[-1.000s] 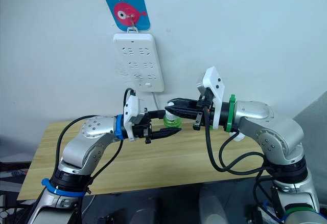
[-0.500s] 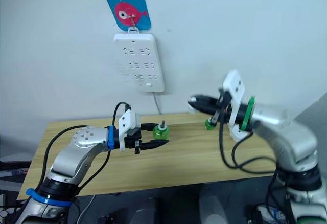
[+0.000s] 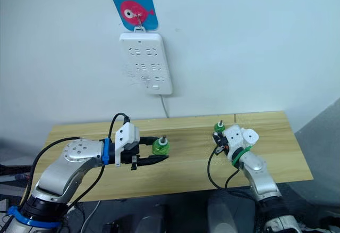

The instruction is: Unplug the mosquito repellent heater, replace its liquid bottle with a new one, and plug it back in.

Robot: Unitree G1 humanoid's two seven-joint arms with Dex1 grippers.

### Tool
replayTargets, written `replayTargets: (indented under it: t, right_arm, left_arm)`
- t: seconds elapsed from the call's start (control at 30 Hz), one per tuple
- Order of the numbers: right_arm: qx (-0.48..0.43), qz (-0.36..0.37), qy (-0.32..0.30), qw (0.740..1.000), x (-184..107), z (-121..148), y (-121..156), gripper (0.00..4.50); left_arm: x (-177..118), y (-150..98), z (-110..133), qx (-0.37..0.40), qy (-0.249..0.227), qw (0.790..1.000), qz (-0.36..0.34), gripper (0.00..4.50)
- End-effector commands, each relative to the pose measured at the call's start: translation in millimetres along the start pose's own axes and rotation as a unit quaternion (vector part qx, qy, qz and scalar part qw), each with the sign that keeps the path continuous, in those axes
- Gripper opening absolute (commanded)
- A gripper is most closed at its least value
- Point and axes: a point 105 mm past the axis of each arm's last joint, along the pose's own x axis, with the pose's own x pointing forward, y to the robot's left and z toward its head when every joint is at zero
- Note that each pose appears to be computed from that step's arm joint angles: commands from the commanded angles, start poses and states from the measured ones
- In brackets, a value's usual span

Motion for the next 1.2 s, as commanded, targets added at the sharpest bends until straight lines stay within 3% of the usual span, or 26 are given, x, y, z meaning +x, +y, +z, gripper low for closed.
replayTargets:
  t: [0.03, 0.1, 0.33, 0.43, 0.5, 0.63, 0.8, 0.97, 1.2]
  right_arm:
    - [-0.004, -0.038, -0.014, 0.999, 1.0, -1.4, -15.5, 0.29]
    - [0.005, -0.048, -0.013, 0.999, 1.4, -6.3, -18.4, 0.29]
    - [0.033, -0.047, -0.022, 0.998, -4.0, -8.5, -17.5, 2.80]
    - [0.022, -0.047, -0.045, 0.998, -12.0, 7.0, -19.2, 3.86]
    - [0.004, -0.002, -0.069, 0.998, -22.7, 30.8, -7.4, 4.48]
    - [-0.006, 0.123, -0.079, 0.989, -48.6, 75.5, 27.7, 4.50]
    - [-0.035, 0.310, -0.061, 0.948, -76.6, 132.0, 67.2, 4.50]
    - [-0.027, 0.366, -0.086, 0.926, -68.9, 171.8, 81.6, 4.50]
    - [-0.021, 0.402, -0.093, 0.911, -62.4, 182.1, 90.8, 4.50]
  left_arm:
    - [-5.6, -2.5, 13.0, 0.020, -0.011, 1.000, -0.001, 2.31]
    - [-7.3, -2.4, 13.5, 0.019, -0.008, 1.000, -0.001, 2.31]
    - [-8.9, -0.1, 12.5, 0.018, -0.004, 1.000, 0.000, 2.31]
    - [-6.5, 1.8, 11.3, 0.019, -0.007, 1.000, -0.001, 2.31]
    - [-4.4, 4.1, 13.1, 0.019, -0.015, 1.000, 0.001, 2.31]
    - [-0.8, 5.9, 18.4, 0.017, -0.034, 0.999, -0.008, 2.31]
    - [10.2, 2.6, 31.0, 0.026, -0.061, 0.996, -0.052, 2.31]
    - [21.7, 0.9, 52.7, 0.044, -0.105, 0.990, -0.085, 2.31]
    - [29.7, 7.0, 63.4, 0.066, -0.121, 0.985, -0.100, 2.31]
